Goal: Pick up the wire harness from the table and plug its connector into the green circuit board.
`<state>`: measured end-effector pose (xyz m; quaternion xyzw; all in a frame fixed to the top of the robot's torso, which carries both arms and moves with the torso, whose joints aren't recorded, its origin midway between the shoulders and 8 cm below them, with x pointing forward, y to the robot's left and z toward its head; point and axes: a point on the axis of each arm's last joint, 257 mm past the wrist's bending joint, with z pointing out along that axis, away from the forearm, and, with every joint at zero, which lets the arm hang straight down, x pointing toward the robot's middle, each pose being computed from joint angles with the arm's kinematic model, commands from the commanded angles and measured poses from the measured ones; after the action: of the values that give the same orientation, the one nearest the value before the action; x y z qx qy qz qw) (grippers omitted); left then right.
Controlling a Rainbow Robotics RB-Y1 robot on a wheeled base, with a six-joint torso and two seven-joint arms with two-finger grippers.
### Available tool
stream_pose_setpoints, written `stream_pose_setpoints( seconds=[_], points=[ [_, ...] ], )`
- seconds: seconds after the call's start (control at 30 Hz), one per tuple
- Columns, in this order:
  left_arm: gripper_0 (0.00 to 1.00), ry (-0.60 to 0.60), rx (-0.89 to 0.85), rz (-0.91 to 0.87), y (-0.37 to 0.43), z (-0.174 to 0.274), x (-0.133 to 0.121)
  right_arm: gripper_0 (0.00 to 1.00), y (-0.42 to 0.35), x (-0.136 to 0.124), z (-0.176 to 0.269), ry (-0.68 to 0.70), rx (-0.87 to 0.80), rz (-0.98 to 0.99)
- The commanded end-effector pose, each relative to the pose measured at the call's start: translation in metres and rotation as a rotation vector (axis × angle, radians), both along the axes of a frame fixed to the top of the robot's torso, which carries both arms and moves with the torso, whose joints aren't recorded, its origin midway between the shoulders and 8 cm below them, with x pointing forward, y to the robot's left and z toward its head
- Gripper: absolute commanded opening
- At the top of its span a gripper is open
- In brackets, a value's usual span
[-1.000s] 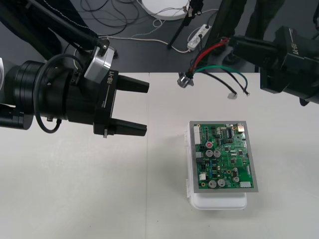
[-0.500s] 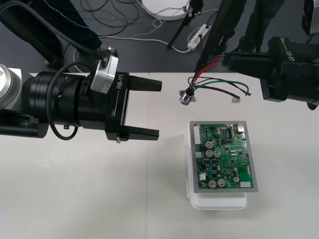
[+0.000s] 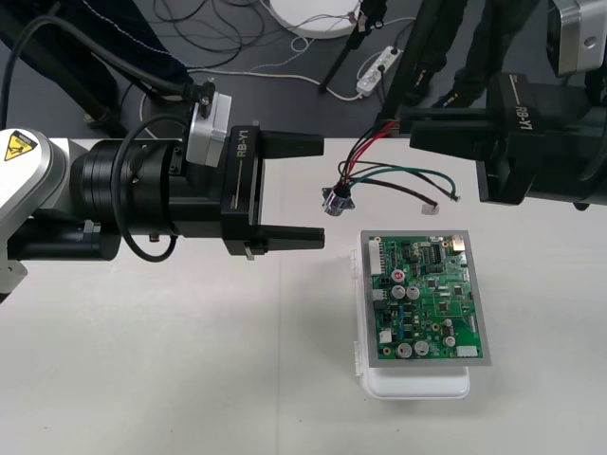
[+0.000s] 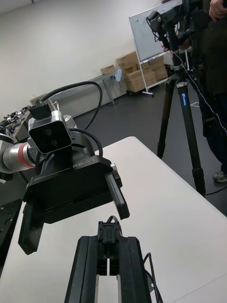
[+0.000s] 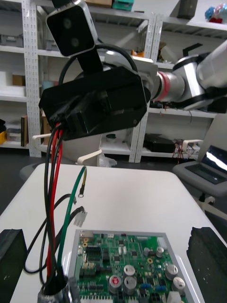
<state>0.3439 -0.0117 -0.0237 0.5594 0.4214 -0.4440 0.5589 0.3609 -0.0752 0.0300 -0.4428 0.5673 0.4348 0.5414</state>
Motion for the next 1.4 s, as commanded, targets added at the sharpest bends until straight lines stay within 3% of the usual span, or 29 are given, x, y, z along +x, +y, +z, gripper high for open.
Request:
stream_pose_setpoints(
  seconds=[0.03, 0.87, 1.07, 1.4],
  points=[
    [1.00, -0.045, -0.083, 0.000, -0.016, 0.032, 0.002, 0.00, 0.012, -0.009, 0.027, -0.058, 0.037, 0.032],
    [0.89, -0.041, -0.137, 0.032, -0.020, 0.068, 0.016, 0.00, 0.021, -0.037, -0.003, -0.078, 0.101, 0.118],
    [0.89, 0.041, -0.144, 0.007, -0.020, 0.063, 0.009, 0.00, 0.026, -0.035, -0.014, -0.094, 0.107, 0.102],
    [0.89, 0.063, -0.097, -0.001, -0.021, 0.044, 0.006, 0.00, 0.033, -0.037, -0.011, -0.101, 0.168, 0.101]
  ],
)
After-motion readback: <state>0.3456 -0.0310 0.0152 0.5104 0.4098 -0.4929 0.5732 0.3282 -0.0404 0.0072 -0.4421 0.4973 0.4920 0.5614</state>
